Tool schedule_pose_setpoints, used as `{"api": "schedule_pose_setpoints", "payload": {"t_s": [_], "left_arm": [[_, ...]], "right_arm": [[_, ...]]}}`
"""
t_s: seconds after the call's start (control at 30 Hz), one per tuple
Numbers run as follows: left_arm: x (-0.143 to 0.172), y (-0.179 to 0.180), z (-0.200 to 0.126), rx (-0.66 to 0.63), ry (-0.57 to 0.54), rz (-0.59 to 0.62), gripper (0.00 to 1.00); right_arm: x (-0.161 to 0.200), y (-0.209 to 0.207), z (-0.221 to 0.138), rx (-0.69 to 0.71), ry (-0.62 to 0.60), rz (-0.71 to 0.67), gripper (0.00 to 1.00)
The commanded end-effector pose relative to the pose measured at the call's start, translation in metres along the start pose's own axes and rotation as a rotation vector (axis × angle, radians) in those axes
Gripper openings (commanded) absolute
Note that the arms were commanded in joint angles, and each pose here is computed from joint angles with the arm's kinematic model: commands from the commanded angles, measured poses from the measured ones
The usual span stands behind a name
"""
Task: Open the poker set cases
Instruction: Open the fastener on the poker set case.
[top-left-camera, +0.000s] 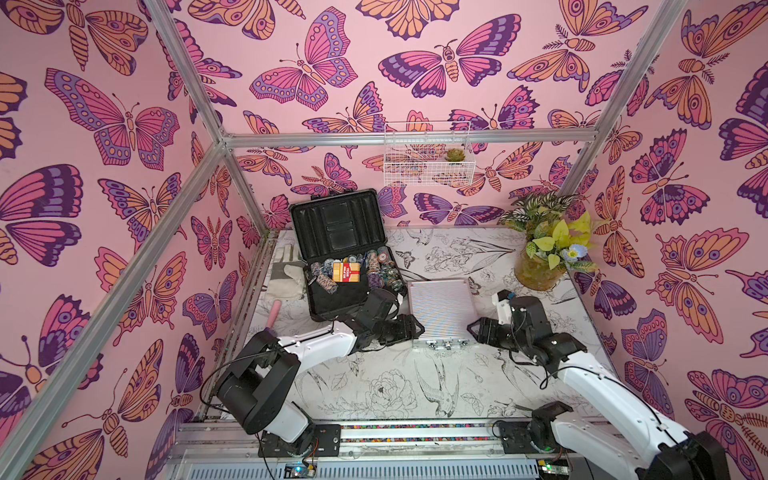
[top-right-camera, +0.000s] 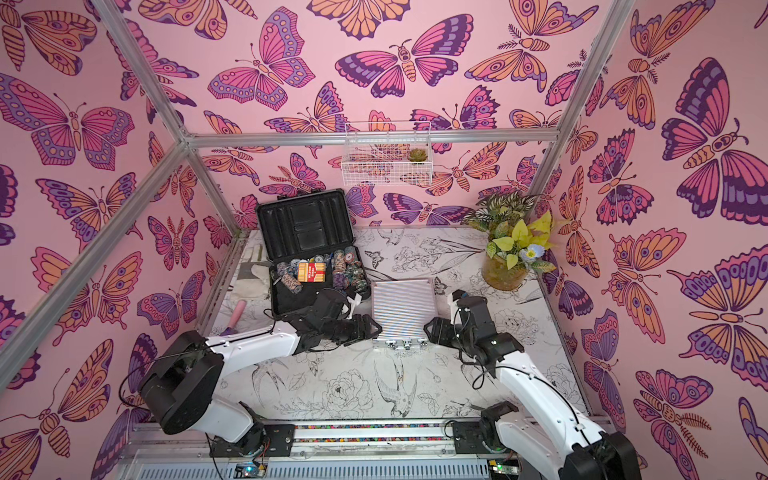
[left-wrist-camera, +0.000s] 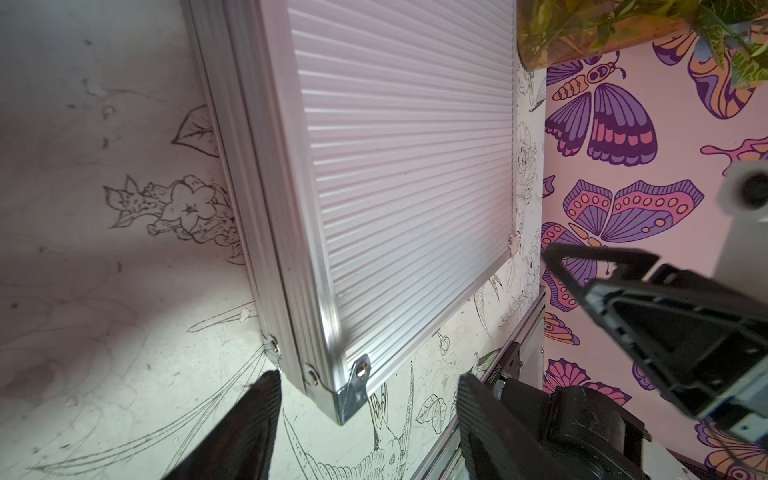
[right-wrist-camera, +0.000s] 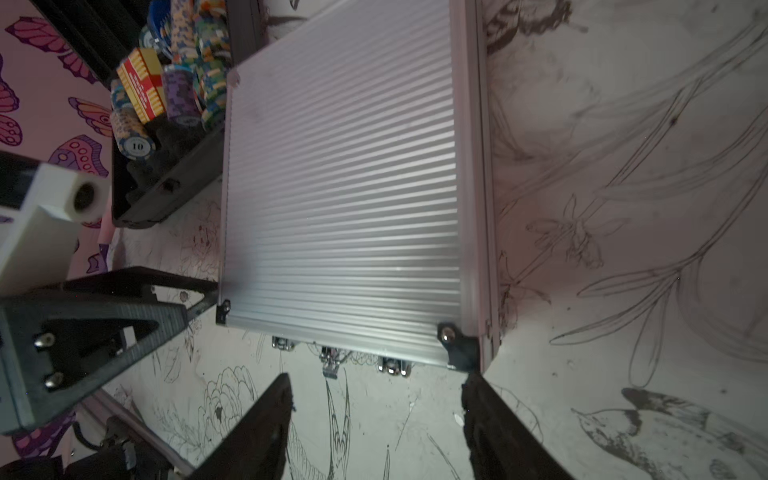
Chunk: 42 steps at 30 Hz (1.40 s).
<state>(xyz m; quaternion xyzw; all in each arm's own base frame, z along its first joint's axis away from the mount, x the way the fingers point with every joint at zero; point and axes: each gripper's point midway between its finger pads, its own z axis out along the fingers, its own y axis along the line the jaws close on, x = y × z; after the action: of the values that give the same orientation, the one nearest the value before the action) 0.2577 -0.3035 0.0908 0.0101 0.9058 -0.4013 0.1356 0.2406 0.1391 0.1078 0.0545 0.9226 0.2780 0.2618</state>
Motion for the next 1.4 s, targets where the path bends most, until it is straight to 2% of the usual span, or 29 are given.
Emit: {"api": "schedule_pose_setpoints", "payload": {"t_s": [0.0,0.37,0.9,1.07,1.37], "left_arm": [[0.002,0.004,0.002,-0.017,0.025,0.001,0.69],[0.004,0.012,0.013,-0.039,0.051,-0.013,0.64],[0.001,0.013,0.019,-0.042,0.056,-0.016,0.61],[0.004,0.017,0.021,-0.053,0.061,-0.021,0.6],[0.005,0.02,0.026,-0.051,0.068,-0.027,0.6]], "right_arm": [[0.009,0.021,0.003,-0.121,-0.006,0.003,0.66],[0.028,0.026,0.03,-0.208,0.019,0.04,0.66],[0.04,0.007,0.04,-0.146,0.047,0.056,0.7],[0.045,-0.006,0.042,-0.086,0.054,0.072,0.7],[0.051,-0.007,0.05,-0.105,0.075,0.095,0.71]]}}
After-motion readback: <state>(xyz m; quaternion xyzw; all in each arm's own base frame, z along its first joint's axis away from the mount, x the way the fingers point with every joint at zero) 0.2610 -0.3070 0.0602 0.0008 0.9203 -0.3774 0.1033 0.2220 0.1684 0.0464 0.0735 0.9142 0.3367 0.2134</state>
